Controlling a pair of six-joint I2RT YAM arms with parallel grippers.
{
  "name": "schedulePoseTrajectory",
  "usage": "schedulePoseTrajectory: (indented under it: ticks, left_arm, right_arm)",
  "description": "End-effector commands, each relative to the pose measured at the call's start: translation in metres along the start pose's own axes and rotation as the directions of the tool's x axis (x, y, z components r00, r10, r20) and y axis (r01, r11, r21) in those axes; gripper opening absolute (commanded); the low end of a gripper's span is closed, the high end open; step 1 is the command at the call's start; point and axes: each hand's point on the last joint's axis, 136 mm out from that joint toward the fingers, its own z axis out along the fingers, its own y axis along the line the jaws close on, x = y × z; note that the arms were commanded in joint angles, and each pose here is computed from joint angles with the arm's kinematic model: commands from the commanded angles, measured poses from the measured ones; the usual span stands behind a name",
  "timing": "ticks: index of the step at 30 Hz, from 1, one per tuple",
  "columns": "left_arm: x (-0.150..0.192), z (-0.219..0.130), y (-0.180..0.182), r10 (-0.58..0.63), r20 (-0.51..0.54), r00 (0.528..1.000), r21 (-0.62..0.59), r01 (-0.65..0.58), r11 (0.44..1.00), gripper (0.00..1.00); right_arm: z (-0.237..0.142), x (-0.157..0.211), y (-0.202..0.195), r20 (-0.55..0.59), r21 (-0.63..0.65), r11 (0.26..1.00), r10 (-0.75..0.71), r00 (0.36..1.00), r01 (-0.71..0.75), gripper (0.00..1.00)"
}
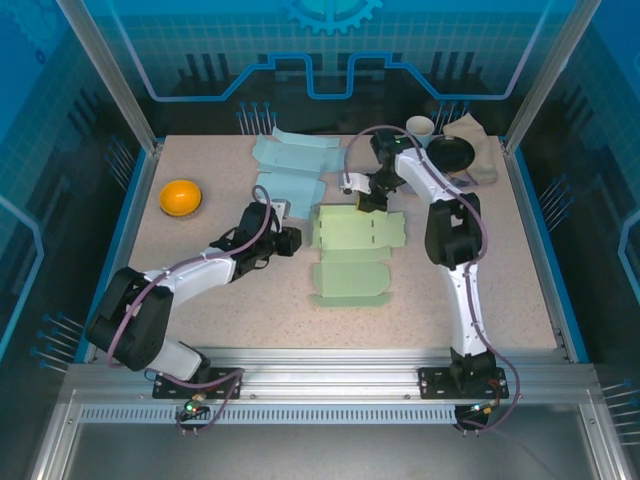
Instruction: Fold the paper box
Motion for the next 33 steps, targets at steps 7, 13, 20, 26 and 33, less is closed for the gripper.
schedulePoseTrajectory:
  ticks: [7,13,20,26,33]
  left_arm:
    - [-0.018,-0.019,-0.012,0.098,0.113,0.989,0.109,-0.110,0.988,0.37]
    - [-0.002,-0.031,-0.040,0.149,0.152,0.977,0.293,-0.188,0.938,0.45]
    - [0.034,-0.024,-0.036,0.187,0.081,0.979,0.338,-0.204,0.919,0.48]
    - [0.046,-0.016,-0.025,0.178,0.037,0.983,0.307,-0.181,0.934,0.48]
    - [0.047,-0.004,-0.024,0.161,0.001,0.987,0.301,-0.154,0.941,0.54]
  right_arm:
    - [-0.077,-0.039,0.023,0.011,0.513,0.833,-0.248,0.969,0.208,0.00]
    - [-0.063,-0.042,0.046,-0.061,0.702,0.643,-0.374,0.925,0.306,0.00]
    - [-0.048,-0.042,0.057,-0.130,0.787,0.513,-0.405,0.905,0.343,0.00]
    - [-0.040,-0.041,0.067,-0.168,0.809,0.460,-0.415,0.894,0.365,0.00]
    - [-0.042,-0.040,0.076,-0.192,0.820,0.426,-0.425,0.885,0.382,0.00]
